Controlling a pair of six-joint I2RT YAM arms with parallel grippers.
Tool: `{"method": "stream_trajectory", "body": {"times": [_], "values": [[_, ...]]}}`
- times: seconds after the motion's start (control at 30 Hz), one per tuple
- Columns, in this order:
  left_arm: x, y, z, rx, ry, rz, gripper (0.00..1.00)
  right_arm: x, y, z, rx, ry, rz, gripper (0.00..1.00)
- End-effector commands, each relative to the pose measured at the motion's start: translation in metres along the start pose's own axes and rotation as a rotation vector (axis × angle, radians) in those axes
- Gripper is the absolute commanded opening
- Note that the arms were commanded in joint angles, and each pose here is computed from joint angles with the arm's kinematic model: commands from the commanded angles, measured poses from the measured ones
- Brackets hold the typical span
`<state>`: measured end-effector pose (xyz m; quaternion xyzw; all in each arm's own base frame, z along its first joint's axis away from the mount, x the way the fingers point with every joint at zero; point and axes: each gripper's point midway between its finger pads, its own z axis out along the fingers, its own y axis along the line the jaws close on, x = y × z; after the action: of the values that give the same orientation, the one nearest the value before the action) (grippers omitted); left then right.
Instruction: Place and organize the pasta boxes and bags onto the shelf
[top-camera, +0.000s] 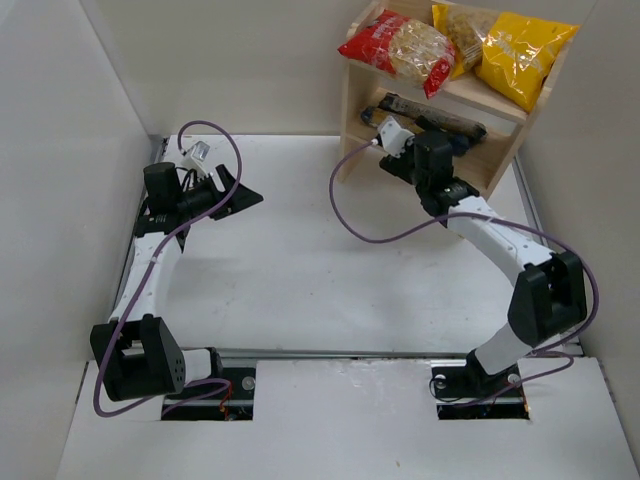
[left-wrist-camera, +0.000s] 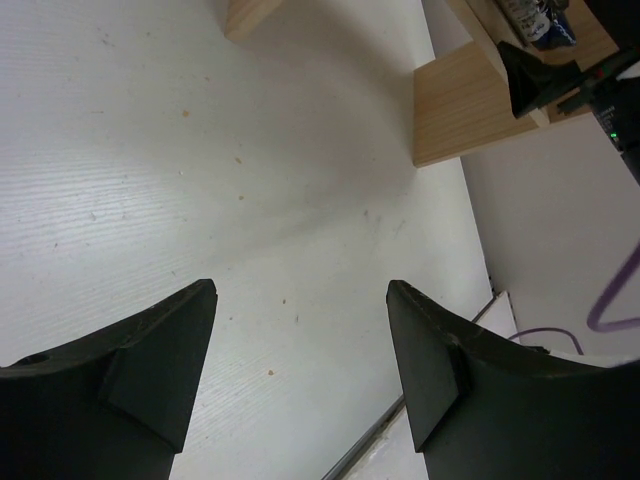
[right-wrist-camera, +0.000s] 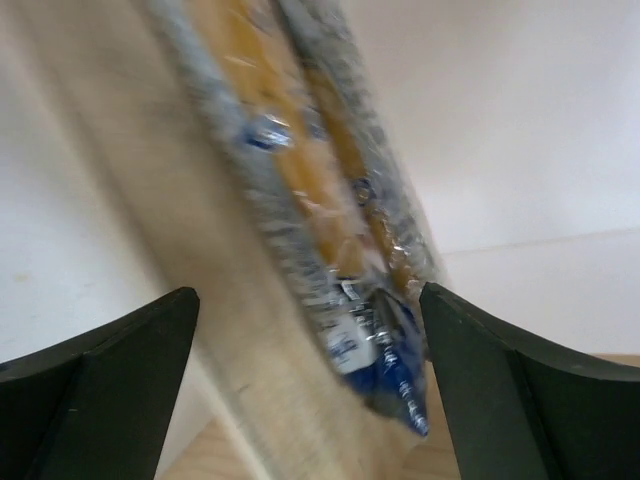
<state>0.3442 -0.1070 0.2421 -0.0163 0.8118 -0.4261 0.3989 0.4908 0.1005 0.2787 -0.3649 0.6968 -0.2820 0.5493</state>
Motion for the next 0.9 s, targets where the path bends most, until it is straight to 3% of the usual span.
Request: {"method": "stream_trajectory", "body": {"times": [0.0, 0.13, 0.27, 0.37, 0.5, 0.57, 0.67, 0.87], "values": [[-0.002, -0.005, -0.001, 0.026, -0.002, 0.035, 0.67, -0.008, 0.025, -0.021, -0.078, -0.006, 0.038, 1.00], [0.001, -0.004, 0.001, 0.028, 0.007, 0.034, 0.67, -0.034, 0.038, -0.053, -0.130, -0.067, 0.130, 1.00], [0.009, 0.016, -0.002, -0.030, -0.002, 0.048, 0.66, -0.049, 0.111, -0.109, -0.367, -0.158, 0.243, 1.00], [0.013, 0.058, -0.014, -0.189, -0.043, 0.073, 0.65, -0.016, 0.181, -0.151, -0.580, -0.026, 0.383, 1.00], [0.015, 0.133, -0.049, -0.527, -0.053, 0.163, 0.66, 0.026, 0.203, -0.205, -0.621, 0.093, 0.664, 1.00], [0.017, 0.173, -0.074, -0.725, -0.028, 0.204, 0.67, 0.042, 0.184, -0.226, -0.548, 0.083, 0.839, 1.00], [0.022, 0.219, -0.107, -0.970, 0.017, 0.200, 0.67, 0.087, 0.121, -0.233, -0.269, 0.091, 1.106, 1.00], [0.022, 0.247, -0.121, -1.081, 0.033, 0.148, 0.68, 0.138, 0.018, -0.263, 0.197, -0.091, 1.417, 1.00]]}}
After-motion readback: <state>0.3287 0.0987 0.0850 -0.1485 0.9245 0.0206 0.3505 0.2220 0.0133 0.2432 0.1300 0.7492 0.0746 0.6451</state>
